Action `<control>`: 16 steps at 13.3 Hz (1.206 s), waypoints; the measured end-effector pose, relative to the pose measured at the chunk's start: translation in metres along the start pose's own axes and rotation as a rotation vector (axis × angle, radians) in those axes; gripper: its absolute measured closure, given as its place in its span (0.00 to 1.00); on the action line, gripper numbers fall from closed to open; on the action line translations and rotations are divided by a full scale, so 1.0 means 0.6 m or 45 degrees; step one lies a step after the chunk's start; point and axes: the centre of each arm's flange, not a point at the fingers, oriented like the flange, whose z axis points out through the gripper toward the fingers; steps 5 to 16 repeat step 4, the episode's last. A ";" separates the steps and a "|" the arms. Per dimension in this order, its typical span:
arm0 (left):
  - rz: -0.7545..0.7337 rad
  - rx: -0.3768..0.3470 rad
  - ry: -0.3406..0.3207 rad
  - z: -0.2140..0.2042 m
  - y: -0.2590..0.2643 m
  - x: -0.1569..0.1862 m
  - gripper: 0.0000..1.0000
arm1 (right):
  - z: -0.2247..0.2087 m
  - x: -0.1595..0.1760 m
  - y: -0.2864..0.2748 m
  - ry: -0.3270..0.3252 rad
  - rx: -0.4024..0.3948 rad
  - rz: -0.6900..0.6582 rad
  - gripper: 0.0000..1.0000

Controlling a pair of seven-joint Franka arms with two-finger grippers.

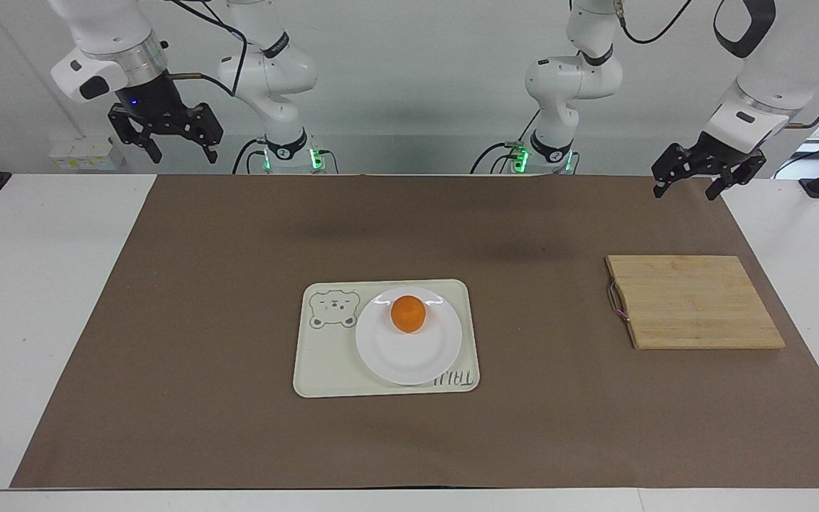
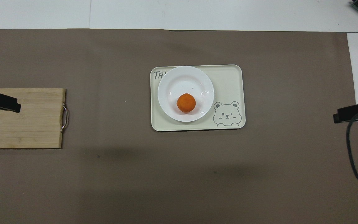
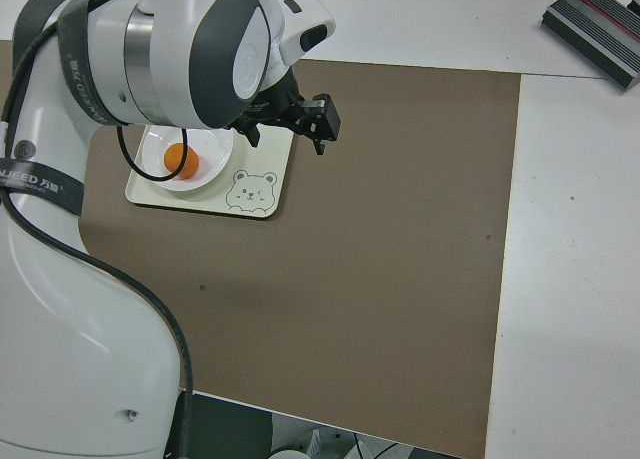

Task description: Place orange and plate with both arms

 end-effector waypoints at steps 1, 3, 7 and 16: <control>0.000 0.000 0.000 0.000 0.000 0.000 0.00 | 0.000 0.000 0.000 0.000 -0.001 -0.011 0.00; 0.000 0.000 0.000 0.000 0.000 0.000 0.00 | -0.001 0.000 0.000 0.001 -0.002 -0.022 0.00; 0.000 0.000 0.000 0.000 0.000 0.000 0.00 | -0.001 0.000 0.000 0.001 -0.003 -0.022 0.00; 0.000 0.000 0.000 0.000 0.000 0.000 0.00 | -0.001 0.000 0.000 0.001 -0.003 -0.022 0.00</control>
